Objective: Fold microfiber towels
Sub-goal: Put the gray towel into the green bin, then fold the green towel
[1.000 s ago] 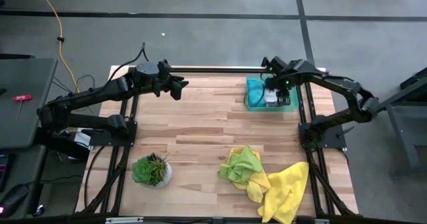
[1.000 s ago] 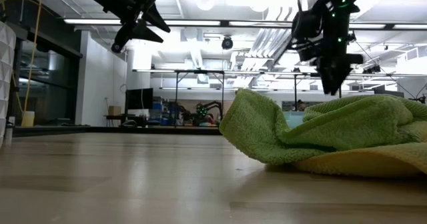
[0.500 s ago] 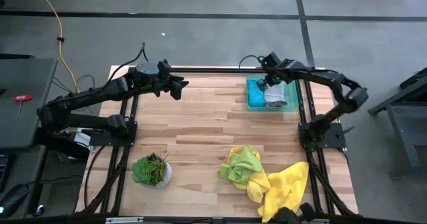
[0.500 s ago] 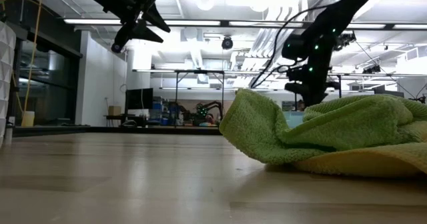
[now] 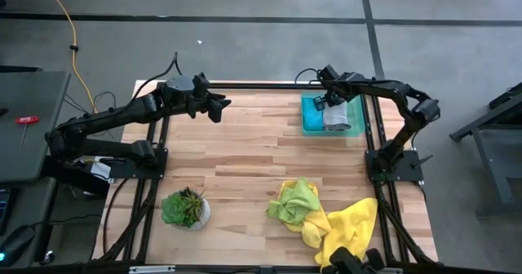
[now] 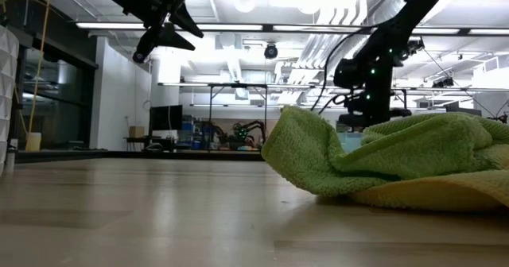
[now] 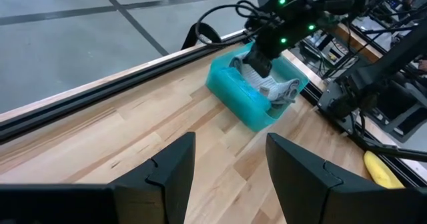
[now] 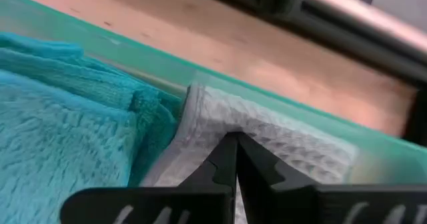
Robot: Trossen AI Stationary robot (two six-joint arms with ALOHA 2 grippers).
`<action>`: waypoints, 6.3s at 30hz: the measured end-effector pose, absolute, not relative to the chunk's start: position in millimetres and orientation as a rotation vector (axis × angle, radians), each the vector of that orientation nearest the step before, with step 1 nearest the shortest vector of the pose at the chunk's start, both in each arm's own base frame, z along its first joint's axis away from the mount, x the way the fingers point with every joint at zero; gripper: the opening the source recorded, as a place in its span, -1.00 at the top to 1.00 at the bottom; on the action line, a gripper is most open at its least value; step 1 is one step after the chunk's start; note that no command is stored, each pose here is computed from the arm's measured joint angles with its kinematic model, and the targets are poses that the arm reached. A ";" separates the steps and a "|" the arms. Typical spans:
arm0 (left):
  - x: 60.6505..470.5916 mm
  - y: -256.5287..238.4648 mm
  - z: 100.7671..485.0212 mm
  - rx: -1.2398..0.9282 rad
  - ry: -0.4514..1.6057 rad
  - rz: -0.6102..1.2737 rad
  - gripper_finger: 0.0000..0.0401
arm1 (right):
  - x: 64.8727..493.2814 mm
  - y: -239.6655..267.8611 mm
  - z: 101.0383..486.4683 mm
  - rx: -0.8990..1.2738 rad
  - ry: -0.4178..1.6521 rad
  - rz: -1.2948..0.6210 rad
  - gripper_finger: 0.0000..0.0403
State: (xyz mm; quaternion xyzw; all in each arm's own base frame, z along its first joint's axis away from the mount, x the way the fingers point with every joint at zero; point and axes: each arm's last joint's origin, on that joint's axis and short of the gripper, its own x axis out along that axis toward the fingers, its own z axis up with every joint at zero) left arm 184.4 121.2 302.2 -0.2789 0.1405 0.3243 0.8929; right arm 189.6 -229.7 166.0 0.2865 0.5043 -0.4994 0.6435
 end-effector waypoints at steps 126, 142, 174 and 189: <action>368.7 -69.1 137.8 -1.196 0.564 0.150 0.20 | 203.5 -13.5 284.3 0.270 0.620 -0.199 0.22; 399.8 -64.2 133.6 -1.184 0.585 0.077 0.21 | 202.8 -13.5 283.5 0.269 0.632 -0.201 0.22; 317.3 36.5 302.3 -0.927 0.401 -0.140 1.00 | 210.2 -13.8 295.1 0.307 0.487 -0.188 0.22; 244.5 109.8 326.3 -0.741 0.372 0.200 1.00 | 221.2 -14.6 316.1 0.315 0.242 -0.159 0.22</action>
